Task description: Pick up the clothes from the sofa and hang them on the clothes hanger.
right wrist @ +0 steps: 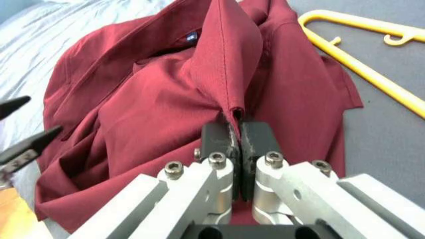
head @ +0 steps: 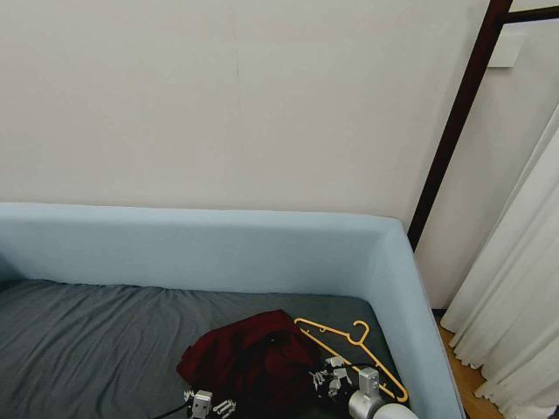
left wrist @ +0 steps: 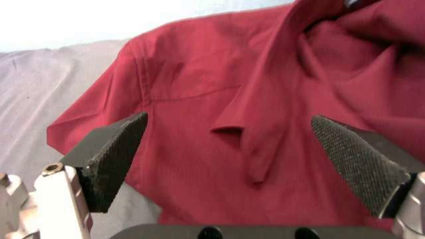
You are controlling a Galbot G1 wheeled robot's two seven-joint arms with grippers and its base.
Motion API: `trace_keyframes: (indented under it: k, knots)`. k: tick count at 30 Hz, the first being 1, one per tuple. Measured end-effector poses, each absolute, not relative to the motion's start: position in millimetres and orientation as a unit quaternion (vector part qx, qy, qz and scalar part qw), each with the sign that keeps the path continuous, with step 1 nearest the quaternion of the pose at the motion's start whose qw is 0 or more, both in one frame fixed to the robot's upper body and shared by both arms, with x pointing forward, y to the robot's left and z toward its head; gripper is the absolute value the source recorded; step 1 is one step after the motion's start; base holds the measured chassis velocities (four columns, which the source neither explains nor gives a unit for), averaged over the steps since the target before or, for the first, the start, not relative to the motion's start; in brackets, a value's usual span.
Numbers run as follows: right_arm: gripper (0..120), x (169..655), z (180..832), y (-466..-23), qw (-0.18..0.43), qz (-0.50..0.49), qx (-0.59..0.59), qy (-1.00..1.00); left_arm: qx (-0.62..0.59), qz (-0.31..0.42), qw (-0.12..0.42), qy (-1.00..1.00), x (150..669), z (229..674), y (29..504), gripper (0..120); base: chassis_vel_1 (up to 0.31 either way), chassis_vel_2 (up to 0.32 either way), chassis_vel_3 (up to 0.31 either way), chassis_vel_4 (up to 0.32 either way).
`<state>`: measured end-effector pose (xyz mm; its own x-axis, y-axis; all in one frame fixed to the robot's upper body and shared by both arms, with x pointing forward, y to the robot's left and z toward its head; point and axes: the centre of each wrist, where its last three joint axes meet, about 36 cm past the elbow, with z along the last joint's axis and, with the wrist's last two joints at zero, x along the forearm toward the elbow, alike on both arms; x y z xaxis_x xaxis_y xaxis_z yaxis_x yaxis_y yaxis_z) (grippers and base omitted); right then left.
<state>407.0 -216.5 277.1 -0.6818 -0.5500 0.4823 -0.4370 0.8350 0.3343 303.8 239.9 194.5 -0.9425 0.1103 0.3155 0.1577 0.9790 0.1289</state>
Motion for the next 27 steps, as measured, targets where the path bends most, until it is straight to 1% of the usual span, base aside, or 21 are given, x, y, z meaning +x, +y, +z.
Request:
trace_keyframes:
  k: [6,9,10,12,13,14,15,18,19,20,24,25,27]
  knots:
    - [0,405,276,-219,0.297,-0.093,0.270,-0.911,-0.064,-0.081,0.157,-0.982,319,187,234,96,0.000,0.000,0.000,0.000]
    - [0,404,276,-220,0.297,-0.092,0.271,-0.911,-0.068,-0.085,0.154,-0.982,321,182,232,86,0.000,0.000,0.000,0.000]
    - [0,404,276,-220,0.297,-0.092,0.271,-0.911,-0.068,-0.085,0.154,-0.982,321,182,232,86,0.000,0.000,0.000,0.000]
    - [0,404,276,-220,0.297,-0.091,0.271,-0.911,-0.070,-0.088,0.151,-0.982,322,177,229,78,0.000,0.000,0.000,0.000]
    - [0,403,276,-220,0.298,-0.091,0.271,-0.911,-0.070,-0.088,0.151,-0.982,322,176,228,71,0.000,0.000,0.000,0.000]
    - [0,403,276,-220,0.298,-0.091,0.271,-0.911,-0.070,-0.088,0.151,-0.982,322,176,228,71,0.000,0.000,0.000,0.000]
    - [0,403,275,-220,0.298,-0.091,0.271,-0.911,-0.069,-0.088,0.150,-0.982,322,175,227,68,0.000,0.000,0.000,0.000]
    - [0,403,275,-219,0.299,-0.091,0.272,-0.910,-0.071,-0.090,0.145,-0.983,323,173,226,53,0.000,0.000,0.000,0.000]
    - [0,403,275,-219,0.299,-0.091,0.272,-0.910,-0.072,-0.090,0.145,-0.983,323,173,226,50,0.000,0.000,0.000,0.000]
    - [0,403,275,-219,0.299,-0.091,0.272,-0.910,-0.072,-0.090,0.145,-0.983,323,173,226,50,0.000,0.000,0.000,0.000]
    - [0,403,275,-219,0.299,-0.091,0.271,-0.910,-0.076,-0.092,0.149,-0.982,320,170,226,30,0.000,0.000,0.000,0.000]
    - [0,403,275,-219,0.299,-0.091,0.271,-0.910,-0.076,-0.092,0.149,-0.982,320,170,226,30,0.000,0.000,0.000,0.000]
    - [0,402,275,-220,0.299,-0.090,0.271,-0.911,-0.076,-0.092,0.151,-0.981,317,169,225,22,0.000,0.000,0.000,0.000]
